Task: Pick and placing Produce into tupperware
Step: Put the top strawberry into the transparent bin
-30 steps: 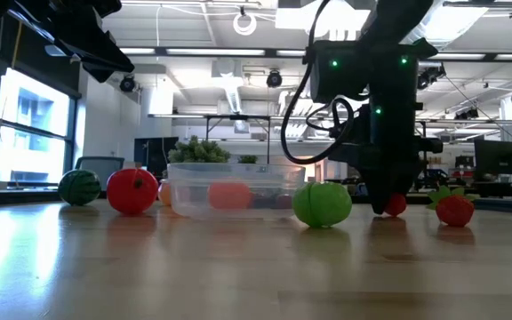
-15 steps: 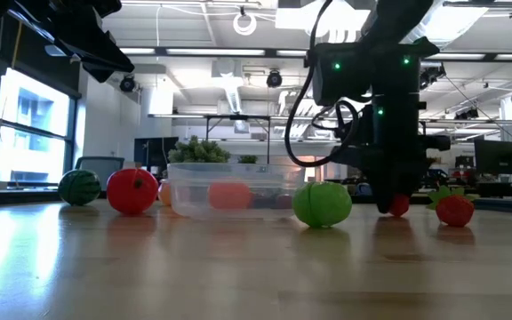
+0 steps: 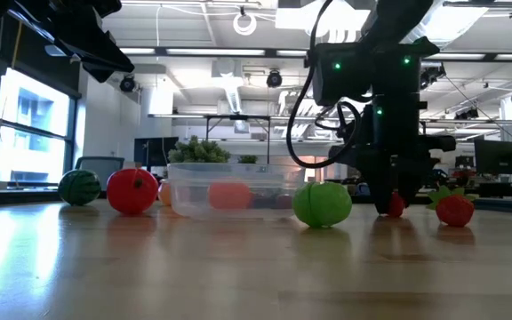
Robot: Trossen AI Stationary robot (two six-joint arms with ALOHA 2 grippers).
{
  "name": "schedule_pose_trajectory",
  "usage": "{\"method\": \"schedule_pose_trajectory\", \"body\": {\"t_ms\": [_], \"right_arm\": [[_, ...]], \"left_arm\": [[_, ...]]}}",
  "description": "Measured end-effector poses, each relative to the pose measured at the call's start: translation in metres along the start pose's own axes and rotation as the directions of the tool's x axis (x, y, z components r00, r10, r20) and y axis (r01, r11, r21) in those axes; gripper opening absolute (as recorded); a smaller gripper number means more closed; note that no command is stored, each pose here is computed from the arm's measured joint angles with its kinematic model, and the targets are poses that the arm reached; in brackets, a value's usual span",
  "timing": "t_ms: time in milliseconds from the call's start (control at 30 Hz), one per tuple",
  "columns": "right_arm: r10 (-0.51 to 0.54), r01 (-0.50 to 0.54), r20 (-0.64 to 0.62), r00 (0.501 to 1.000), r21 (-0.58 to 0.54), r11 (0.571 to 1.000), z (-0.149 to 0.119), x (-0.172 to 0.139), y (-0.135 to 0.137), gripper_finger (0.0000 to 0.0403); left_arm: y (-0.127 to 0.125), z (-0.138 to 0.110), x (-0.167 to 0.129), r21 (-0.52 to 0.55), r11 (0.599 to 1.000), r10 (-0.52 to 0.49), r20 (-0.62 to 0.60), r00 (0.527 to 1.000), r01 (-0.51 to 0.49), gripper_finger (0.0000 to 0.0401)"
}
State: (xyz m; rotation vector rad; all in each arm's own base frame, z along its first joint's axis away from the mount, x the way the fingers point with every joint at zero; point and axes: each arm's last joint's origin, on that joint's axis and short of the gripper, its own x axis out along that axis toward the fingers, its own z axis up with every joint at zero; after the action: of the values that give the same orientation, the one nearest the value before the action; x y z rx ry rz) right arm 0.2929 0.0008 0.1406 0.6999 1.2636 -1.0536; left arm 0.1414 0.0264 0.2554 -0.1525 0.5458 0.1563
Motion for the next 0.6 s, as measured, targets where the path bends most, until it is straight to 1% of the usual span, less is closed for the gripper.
{"method": "schedule_pose_trajectory", "body": {"t_ms": [67,333,433,600], "right_arm": [[0.002,-0.002,-0.005,1.0,0.021,1.0,-0.0001,0.0,0.0001,0.0197],[0.002,-0.002,-0.003,1.0,0.037,0.999,0.0,0.0,0.0001,0.0197],[0.004,-0.004,-0.007,1.0,0.075,0.997,-0.0002,0.0,0.0002,0.0197],[0.001,-0.001,0.003,1.0,0.102,0.995,0.0002,0.0,0.0002,0.0196]], "left_arm": [[0.0,0.0,0.0,0.0,1.0,0.0,0.0,1.0,0.0,0.0051],[0.0,0.0,0.0,0.0,1.0,0.0,0.0,1.0,0.0,0.0051],[0.0,0.0,0.0,0.0,1.0,0.0,0.0,1.0,0.0,0.0051],[0.0,0.0,0.0,0.0,1.0,0.0,0.0,1.0,0.0,0.0051]]}}
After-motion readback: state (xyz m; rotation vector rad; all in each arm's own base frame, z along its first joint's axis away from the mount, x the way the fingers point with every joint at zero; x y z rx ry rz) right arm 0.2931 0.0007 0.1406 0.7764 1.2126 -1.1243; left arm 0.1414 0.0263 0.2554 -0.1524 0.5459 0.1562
